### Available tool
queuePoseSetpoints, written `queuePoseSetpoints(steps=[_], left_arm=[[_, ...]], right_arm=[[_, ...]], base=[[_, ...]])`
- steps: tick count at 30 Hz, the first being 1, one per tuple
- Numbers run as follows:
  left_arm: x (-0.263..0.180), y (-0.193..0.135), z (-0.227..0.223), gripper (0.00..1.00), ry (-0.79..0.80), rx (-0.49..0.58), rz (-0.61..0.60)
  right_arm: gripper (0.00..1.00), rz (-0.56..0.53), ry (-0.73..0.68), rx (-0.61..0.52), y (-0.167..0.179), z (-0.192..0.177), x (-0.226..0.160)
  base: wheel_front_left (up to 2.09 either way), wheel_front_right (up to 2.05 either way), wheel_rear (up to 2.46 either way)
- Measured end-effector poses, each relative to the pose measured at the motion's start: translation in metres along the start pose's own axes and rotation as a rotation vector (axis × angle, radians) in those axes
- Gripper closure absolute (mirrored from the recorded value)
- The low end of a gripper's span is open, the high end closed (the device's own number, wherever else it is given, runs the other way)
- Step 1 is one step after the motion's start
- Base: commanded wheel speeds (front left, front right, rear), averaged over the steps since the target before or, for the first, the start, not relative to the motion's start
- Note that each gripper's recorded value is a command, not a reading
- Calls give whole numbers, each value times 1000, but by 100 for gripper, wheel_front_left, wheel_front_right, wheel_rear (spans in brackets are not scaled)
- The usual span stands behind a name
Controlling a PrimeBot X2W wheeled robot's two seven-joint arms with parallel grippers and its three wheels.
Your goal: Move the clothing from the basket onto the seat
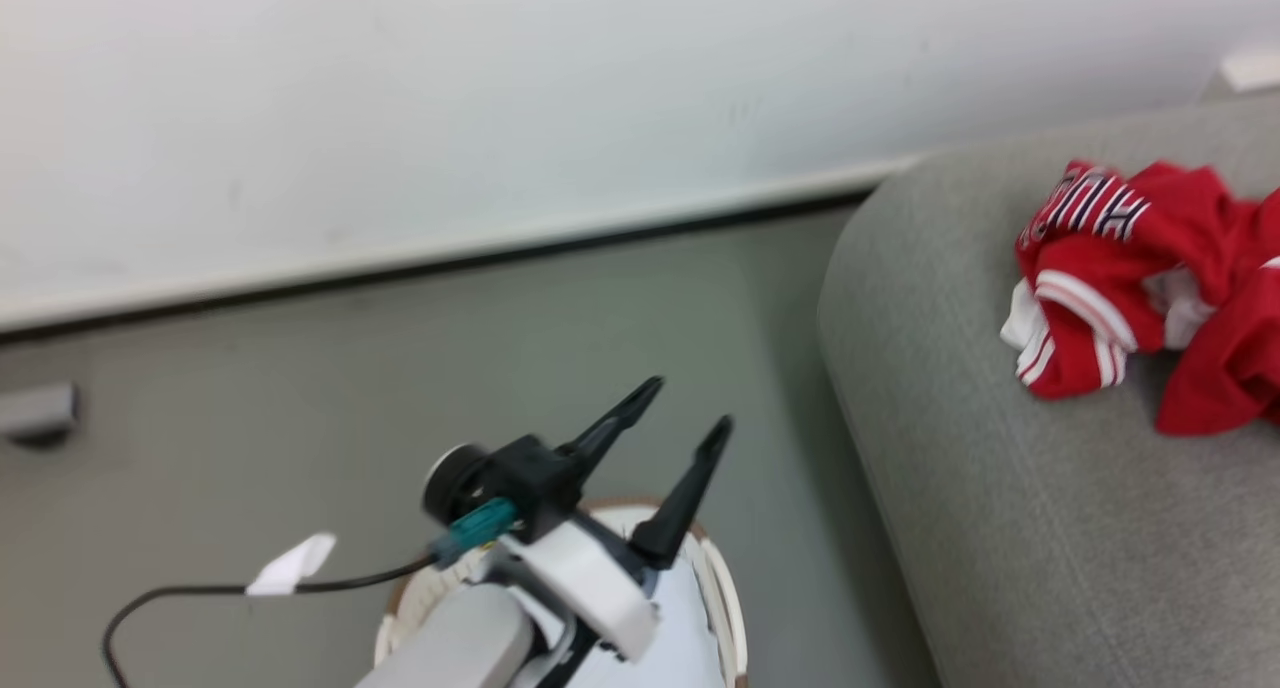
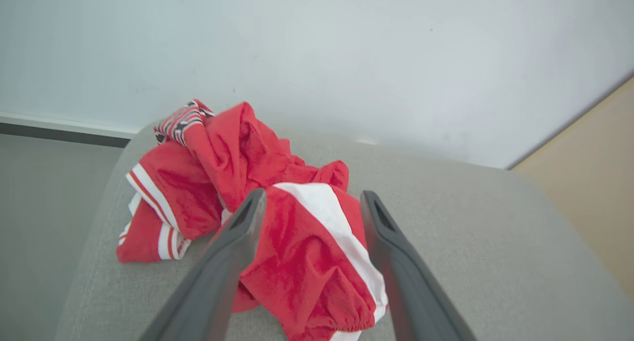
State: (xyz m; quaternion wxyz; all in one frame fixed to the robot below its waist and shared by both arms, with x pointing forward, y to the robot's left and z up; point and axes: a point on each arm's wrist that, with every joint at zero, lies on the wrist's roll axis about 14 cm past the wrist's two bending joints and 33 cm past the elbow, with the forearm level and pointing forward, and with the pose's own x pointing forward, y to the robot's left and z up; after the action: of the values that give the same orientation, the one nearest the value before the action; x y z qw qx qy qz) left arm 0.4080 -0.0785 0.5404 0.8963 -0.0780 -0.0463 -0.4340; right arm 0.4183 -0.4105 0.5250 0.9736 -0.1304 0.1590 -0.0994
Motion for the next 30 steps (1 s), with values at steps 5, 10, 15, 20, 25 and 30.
queuePoseSetpoints(steps=[5,10,15,20,25,30], left_arm=[[-24,19,37,0,-62,65,113],[-51,43,55,0,-89,95,230],[-91,76,65,0,-111,95,396],[-133,97,58,0,-106,52,541],[-167,110,49,0,-103,31,666],[-189,115,41,0,-111,26,757]], right_arm=[[0,72,-243,26,20,71,-23],[0,180,-423,78,59,114,-42],[0,279,-545,164,102,131,-54],[0,358,-576,246,146,120,-67],[0,399,-553,390,184,95,-82],[0,401,-506,430,210,66,-97]], base=[[0,0,0],[0,0,0],[0,0,0],[0,0,0],[0,0,0],[0,0,0]])
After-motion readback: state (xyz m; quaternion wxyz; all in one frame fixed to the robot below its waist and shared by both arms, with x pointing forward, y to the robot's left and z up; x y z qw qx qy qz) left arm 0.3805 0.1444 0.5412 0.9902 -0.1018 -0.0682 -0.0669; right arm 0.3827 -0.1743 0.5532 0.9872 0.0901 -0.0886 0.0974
